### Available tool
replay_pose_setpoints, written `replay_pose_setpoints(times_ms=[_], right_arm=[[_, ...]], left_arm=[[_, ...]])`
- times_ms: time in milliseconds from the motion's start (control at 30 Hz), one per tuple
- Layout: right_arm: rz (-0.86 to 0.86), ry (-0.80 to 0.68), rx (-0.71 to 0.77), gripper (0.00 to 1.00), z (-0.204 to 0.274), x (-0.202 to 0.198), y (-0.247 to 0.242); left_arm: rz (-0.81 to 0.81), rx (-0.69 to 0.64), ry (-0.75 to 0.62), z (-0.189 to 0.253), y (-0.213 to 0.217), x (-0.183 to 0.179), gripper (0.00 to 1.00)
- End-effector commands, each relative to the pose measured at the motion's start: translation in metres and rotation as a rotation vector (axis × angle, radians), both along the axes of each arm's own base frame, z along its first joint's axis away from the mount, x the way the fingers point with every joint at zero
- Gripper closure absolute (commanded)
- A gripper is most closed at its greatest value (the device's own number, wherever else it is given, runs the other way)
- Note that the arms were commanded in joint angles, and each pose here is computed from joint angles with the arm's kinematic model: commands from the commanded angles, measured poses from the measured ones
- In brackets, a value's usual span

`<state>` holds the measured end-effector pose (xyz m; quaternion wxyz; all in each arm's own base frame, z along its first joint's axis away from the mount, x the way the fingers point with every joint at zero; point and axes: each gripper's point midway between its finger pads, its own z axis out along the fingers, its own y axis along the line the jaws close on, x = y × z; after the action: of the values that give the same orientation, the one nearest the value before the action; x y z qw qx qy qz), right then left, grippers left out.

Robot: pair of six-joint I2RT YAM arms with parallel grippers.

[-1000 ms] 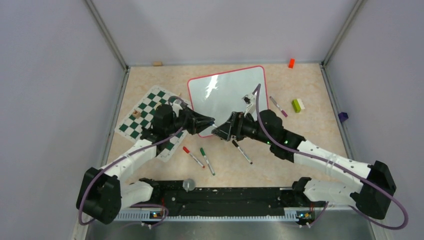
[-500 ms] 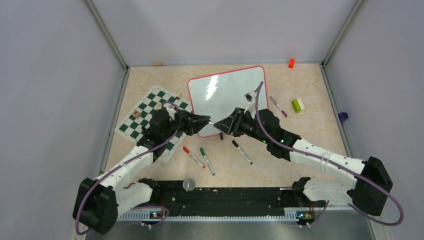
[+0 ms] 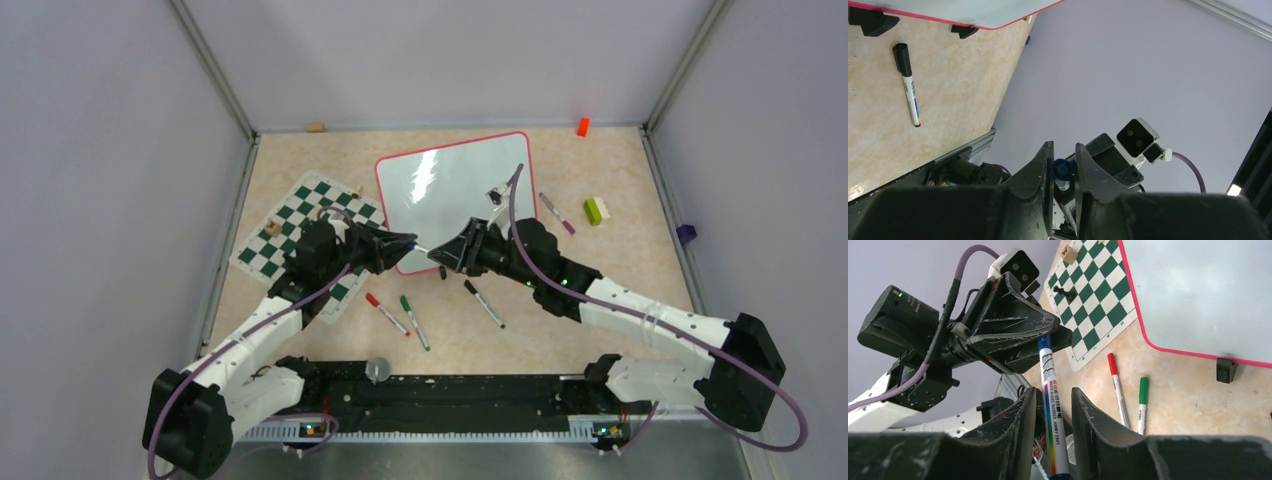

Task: Write a sentence on the whiteboard
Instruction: Open the whiteboard marker at the center of the board.

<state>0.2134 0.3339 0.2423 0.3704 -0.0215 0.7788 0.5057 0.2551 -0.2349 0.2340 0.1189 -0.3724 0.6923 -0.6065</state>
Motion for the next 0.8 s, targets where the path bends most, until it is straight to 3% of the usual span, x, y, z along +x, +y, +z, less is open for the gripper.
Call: replay_pose_setpoints(times_ms=[0,100,267,433,567,767], right_arm=[[0.036,-0.046,0.070,0.69,0.030,-0.004,0.005],[0.046,-0.048,0.075,0.73,0.031,-0.004,0.007],[0.062,-0.035,0.069,1.00,0.028,-0.004,0.012],[0.046,-0.015,0.042,1.00,0.022,-0.005,0.007],[0.027,0.000,0.038,1.00,0.018,-0.011,-0.005],[0.023,0.043,-0.003,1.00,0.007,-0.025,-0.023]], left_arm=[[0.000,-0.006,-0.043,0.012,0.001,0.000,1.00],[-0.004,-0.004,-0.042,0.012,0.001,-0.001,1.00],[-0.005,-0.004,-0.032,0.011,0.000,-0.001,1.00],[0.041,0.004,-0.012,0.004,0.007,0.001,1.00],[0.171,-0.022,-0.028,0.002,0.034,0.013,1.00],[0.246,0.049,0.000,-0.021,0.071,0.018,1.00]])
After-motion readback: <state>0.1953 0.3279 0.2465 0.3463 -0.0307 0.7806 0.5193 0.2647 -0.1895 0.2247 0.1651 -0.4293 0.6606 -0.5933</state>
